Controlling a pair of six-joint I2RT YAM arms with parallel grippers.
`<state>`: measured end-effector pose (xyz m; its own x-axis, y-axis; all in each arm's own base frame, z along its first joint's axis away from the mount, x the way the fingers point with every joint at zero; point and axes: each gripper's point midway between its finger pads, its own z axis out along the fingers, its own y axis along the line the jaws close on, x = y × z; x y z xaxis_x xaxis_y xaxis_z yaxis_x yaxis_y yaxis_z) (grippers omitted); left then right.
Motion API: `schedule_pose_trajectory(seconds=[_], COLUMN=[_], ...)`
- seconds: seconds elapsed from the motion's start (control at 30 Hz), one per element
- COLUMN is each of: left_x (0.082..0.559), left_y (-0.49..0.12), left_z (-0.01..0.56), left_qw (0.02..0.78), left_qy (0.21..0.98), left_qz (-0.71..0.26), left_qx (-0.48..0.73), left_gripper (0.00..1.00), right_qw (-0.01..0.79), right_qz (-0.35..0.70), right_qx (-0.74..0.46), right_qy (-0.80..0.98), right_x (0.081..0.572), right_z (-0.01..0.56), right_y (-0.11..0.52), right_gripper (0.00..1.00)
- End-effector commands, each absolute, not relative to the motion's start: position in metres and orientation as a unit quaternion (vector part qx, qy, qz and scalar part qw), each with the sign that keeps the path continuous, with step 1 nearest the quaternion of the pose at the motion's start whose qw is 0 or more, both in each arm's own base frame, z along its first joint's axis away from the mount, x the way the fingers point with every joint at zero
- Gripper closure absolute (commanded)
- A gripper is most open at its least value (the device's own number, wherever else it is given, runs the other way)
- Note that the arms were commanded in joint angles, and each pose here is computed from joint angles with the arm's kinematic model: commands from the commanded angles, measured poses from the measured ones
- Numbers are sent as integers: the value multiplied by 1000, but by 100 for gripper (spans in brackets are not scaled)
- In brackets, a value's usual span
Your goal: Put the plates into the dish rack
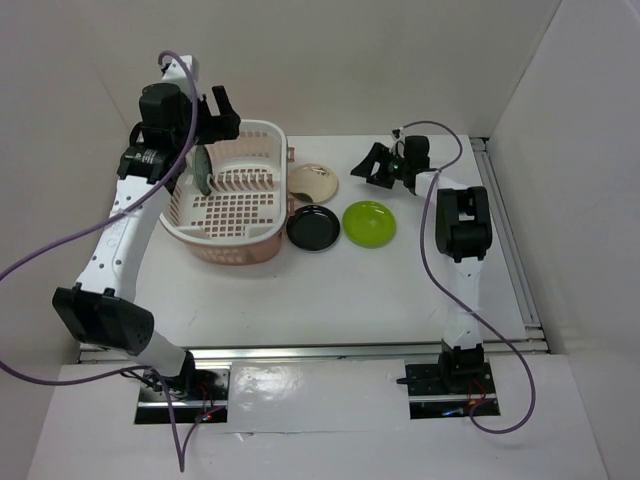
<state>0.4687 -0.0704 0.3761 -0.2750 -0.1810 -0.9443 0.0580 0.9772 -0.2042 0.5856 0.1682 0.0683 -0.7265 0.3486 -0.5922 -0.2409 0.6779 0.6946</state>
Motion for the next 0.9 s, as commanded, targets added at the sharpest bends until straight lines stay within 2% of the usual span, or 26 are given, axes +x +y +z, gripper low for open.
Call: schedule_pose_trajectory(seconds=[0.0, 0.27, 0.33, 0.53, 0.7, 0.87], left_x=[448, 437, 437, 434, 432, 434], left_y=[-100, -110, -110, -110, -110, -107], left_z=[391, 378, 373, 369, 373, 372], left_qw=[590, 569, 564, 561, 564, 569], left_qy=[785, 791, 794, 797, 794, 795], left_qz=[-191, -225, -225, -224, -225, -211], left_qx=[-15, -19, -20, -20, -20, -28], left_gripper=[0, 0, 0, 0, 0, 0], right_qw=[366, 328, 321, 310, 303, 288], right_qz=[424, 437, 438, 435, 438, 433], right_qx=[-12, -23, -24, -29, -27, -13], right_qy=[828, 837, 839, 845, 846, 854], right_x=[584, 572, 570, 569, 568, 571], right_z=[78, 42, 39, 25, 21, 2], right_y=[186, 212, 217, 228, 239, 244], right_gripper=[17, 22, 27, 27, 33, 46])
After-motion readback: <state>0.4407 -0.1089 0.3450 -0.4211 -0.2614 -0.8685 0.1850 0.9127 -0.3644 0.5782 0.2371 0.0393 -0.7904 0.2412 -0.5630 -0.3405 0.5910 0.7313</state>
